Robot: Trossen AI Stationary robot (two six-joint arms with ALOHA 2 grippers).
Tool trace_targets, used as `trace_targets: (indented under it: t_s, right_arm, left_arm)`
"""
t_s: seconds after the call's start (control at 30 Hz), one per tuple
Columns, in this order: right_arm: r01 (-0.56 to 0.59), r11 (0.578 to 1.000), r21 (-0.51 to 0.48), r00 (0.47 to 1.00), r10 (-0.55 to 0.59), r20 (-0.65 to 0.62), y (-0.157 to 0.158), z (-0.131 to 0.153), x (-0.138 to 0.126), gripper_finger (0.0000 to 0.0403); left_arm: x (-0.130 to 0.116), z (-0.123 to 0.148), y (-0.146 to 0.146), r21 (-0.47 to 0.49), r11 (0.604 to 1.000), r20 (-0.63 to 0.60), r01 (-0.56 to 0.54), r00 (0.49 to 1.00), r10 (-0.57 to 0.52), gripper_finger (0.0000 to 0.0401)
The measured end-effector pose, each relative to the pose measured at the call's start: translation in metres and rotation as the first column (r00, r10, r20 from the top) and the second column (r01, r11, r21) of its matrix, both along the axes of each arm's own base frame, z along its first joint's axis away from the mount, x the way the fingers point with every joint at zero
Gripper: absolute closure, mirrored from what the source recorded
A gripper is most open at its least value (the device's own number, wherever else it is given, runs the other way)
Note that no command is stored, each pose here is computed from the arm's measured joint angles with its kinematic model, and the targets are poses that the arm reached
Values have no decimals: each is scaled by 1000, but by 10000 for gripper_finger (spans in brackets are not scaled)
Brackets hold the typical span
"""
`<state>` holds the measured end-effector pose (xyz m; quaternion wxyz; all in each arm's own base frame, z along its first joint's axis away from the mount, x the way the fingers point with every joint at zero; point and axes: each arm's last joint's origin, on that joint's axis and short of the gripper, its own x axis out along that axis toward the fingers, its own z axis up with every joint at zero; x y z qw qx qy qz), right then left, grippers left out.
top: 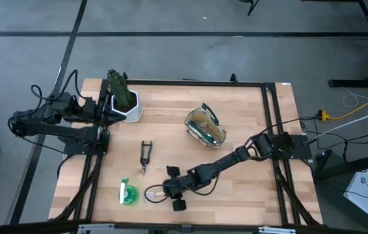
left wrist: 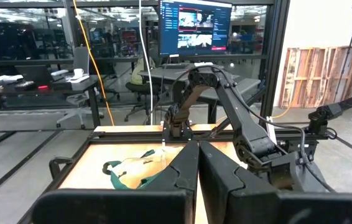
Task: Pick & Place Garden tools in Gardening bag
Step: Put the brown hand rake into the gardening bag
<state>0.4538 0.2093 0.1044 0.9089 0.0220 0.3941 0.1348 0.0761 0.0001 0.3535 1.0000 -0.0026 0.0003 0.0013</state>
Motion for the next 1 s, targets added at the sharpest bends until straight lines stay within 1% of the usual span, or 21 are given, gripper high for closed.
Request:
trace_targets:
  t_s: [0.37,0.57,0.7,0.83,1.0]
  right_arm:
    - [-15,999,31,1000,15,-13,15,0,-7,333]
    - [-39,998,59,999,38,24,23,5,-9,333]
    - [-48,997,66,998,45,53,23,16,-8,334]
    - [-76,996,40,994,72,82,22,26,-9,334]
    - [-103,994,-24,991,104,88,17,43,-12,334]
  left_arm:
    - [0,0,0,0,1000,0,0,1000,0,395]
    - [0,0,0,0,1000,0,0,1000,0,395]
    - [0,0,0,0,1000,0,0,1000,0,395]
    - [0,0,0,0,1000,0,0,1000,0,395]
    - [0,0,0,0,1000,0,0,1000,0,395]
